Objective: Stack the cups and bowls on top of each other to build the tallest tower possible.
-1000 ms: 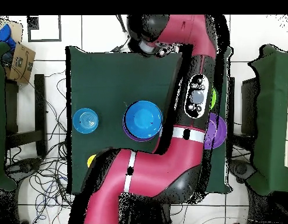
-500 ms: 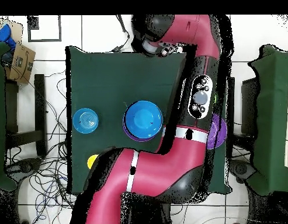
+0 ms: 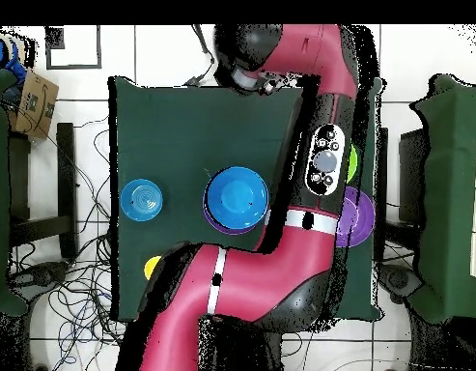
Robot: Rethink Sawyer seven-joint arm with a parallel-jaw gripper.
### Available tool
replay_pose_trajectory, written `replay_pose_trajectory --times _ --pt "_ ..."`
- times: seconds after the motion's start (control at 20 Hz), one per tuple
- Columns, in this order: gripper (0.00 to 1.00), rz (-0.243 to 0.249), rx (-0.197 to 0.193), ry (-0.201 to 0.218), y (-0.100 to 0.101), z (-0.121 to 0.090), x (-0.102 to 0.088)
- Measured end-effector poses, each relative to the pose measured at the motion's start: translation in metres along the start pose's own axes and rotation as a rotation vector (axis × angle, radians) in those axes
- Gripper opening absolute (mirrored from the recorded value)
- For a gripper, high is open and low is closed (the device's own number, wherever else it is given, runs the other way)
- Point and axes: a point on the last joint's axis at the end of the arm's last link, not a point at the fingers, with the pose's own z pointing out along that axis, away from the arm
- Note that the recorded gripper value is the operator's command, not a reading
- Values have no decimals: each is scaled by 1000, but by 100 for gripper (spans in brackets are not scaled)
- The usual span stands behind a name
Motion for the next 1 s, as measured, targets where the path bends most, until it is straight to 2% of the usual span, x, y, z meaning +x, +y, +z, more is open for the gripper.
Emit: replay_pose_trajectory --times 0.35,0.75,1.0 --pt "100 -6 7 3 3 4 3" --pt "100 -8 54 -15 -4 0 1" --pt "100 -7 67 -12 -6 -8 0"
